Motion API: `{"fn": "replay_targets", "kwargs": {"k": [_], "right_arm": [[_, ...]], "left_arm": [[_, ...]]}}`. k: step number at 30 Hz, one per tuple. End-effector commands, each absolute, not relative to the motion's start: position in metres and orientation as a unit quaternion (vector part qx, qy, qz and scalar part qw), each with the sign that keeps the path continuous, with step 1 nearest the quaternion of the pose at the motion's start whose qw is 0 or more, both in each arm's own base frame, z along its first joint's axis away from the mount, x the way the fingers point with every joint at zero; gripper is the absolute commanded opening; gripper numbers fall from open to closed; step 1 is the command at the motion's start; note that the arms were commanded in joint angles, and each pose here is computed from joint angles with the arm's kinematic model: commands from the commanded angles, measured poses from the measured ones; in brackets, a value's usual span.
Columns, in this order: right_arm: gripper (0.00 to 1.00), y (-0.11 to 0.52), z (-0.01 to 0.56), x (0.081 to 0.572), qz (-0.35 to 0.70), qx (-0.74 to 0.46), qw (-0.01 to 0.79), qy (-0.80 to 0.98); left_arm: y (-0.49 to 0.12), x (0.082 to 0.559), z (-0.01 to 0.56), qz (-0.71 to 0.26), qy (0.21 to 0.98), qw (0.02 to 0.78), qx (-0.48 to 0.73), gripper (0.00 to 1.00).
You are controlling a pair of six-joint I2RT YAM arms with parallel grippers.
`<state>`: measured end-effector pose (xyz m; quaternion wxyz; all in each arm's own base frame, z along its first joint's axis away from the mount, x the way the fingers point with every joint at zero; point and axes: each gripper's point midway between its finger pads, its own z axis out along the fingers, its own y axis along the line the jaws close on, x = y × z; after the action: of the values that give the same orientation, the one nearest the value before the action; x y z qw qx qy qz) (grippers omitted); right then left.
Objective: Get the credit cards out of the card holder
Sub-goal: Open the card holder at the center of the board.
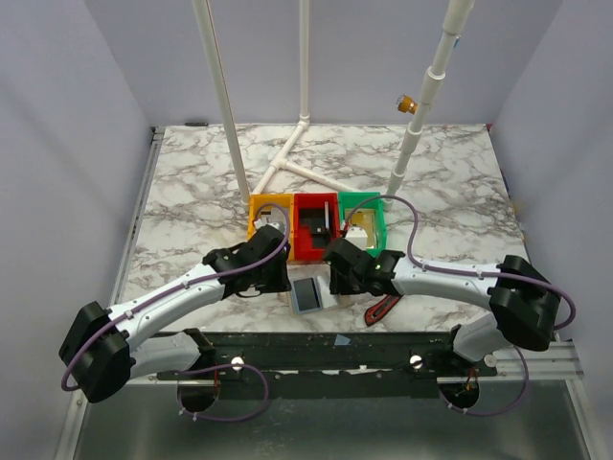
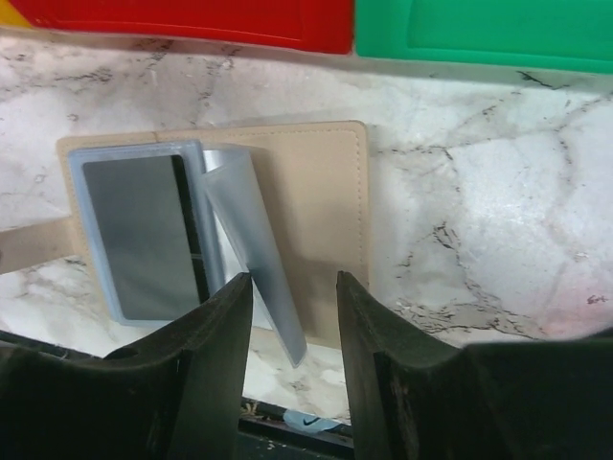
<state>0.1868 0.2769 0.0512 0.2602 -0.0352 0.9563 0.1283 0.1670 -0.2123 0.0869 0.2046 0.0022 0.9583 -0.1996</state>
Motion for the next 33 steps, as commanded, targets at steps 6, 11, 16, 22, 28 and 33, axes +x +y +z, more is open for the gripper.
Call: {"fn": "replay_targets", "kwargs": {"k": [6, 11, 16, 22, 28, 33], "right_arm": [[0.38, 0.253, 0.044, 0.184, 0.083, -0.024, 0.270, 0.959], [0.38, 0.258, 0.070, 0.191, 0.102, -0.022, 0.294, 0.950], [0.39, 0.278, 0.094, 0.193, 0.151, -0.037, 0.300, 0.941], [0.40, 0.317, 0.112, 0.184, 0.247, -0.071, 0.284, 0.924], [0.39, 0.337, 0.080, 0.179, 0.260, -0.073, 0.239, 0.933], [0.35, 0.340, 0.067, 0.187, 0.265, -0.071, 0.229, 0.934]], "left_arm": [[-0.242, 0.176, 0.096, -0.242, 0.948, 0.206, 0.019, 0.00], [-0.245, 0.175, 0.069, -0.224, 0.957, 0.183, 0.016, 0.00], [-0.243, 0.175, 0.046, -0.207, 0.964, 0.167, 0.006, 0.00], [-0.232, 0.171, 0.030, -0.185, 0.970, 0.157, -0.020, 0.00], [-0.229, 0.169, 0.028, -0.198, 0.966, 0.162, -0.030, 0.00], [-0.236, 0.175, 0.038, -0.220, 0.959, 0.176, -0.026, 0.00]]}}
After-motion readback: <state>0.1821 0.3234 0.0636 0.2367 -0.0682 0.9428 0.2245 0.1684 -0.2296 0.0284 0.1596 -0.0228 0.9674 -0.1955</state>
